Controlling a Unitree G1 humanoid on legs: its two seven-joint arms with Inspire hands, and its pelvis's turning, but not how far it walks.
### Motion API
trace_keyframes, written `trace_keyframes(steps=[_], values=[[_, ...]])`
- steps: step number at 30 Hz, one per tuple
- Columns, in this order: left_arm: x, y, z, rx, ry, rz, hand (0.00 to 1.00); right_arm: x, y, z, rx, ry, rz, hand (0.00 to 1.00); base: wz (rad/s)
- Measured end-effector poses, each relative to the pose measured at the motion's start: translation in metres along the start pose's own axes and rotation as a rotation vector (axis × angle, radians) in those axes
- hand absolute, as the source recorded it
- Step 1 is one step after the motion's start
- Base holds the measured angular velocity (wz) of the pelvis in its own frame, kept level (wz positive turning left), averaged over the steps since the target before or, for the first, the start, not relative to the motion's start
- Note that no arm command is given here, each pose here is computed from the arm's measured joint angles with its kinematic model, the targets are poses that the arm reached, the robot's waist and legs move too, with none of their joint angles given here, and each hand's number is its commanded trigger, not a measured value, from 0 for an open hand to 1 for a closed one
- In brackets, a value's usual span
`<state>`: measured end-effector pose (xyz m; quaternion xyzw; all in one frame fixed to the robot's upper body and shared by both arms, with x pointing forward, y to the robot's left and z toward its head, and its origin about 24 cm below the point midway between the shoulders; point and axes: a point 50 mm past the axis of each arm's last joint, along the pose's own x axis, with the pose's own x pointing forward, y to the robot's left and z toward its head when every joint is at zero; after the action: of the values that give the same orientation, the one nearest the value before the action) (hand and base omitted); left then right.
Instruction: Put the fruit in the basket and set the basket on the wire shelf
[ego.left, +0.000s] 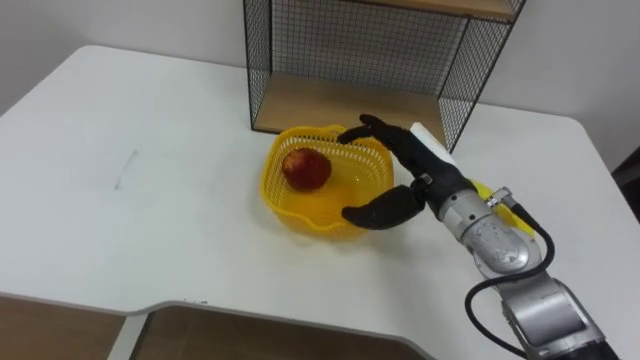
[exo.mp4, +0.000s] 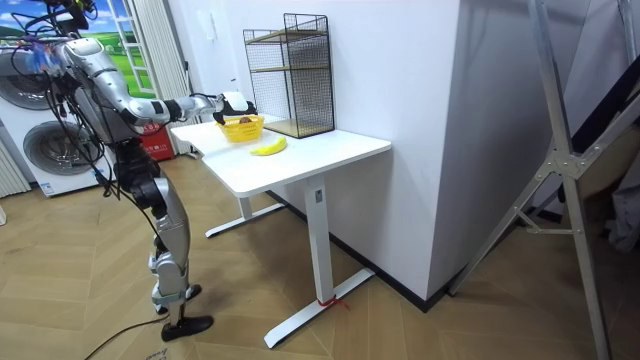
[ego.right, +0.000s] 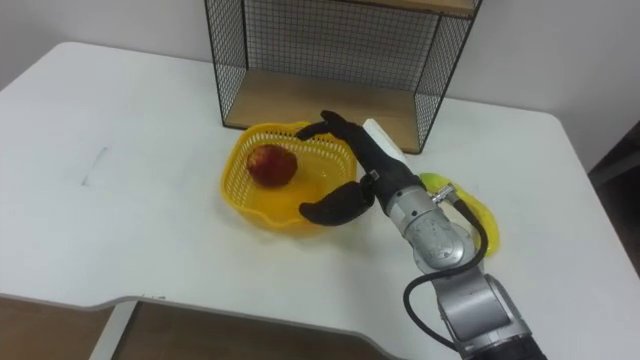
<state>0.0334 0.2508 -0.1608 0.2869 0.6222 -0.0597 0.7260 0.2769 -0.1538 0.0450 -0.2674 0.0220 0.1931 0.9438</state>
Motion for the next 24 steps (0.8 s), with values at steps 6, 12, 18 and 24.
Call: trace_keyframes(steps=[6, 12, 18, 24], values=[[0.0, 0.0, 0.0, 0.0, 0.0, 0.0, 0.0, 0.0, 0.0, 0.0, 0.0, 0.001, 0.002, 0.0, 0.0], [0.0, 0.0, 0.0, 0.0, 0.0, 0.001, 0.0, 0.0, 0.0, 0.0, 0.005, 0.0, 0.0, 0.0, 0.0], [0.0, 0.001, 0.004, -0.001, -0.022, 0.007, 0.0, -0.001, -0.008, 0.0, 0.114, -0.015, -0.06, 0.0, 0.02], [-0.001, 0.0, 0.003, 0.012, -0.021, 0.007, 0.0, -0.005, -0.03, 0.001, 0.244, -0.047, -0.198, 0.0, 0.0]])
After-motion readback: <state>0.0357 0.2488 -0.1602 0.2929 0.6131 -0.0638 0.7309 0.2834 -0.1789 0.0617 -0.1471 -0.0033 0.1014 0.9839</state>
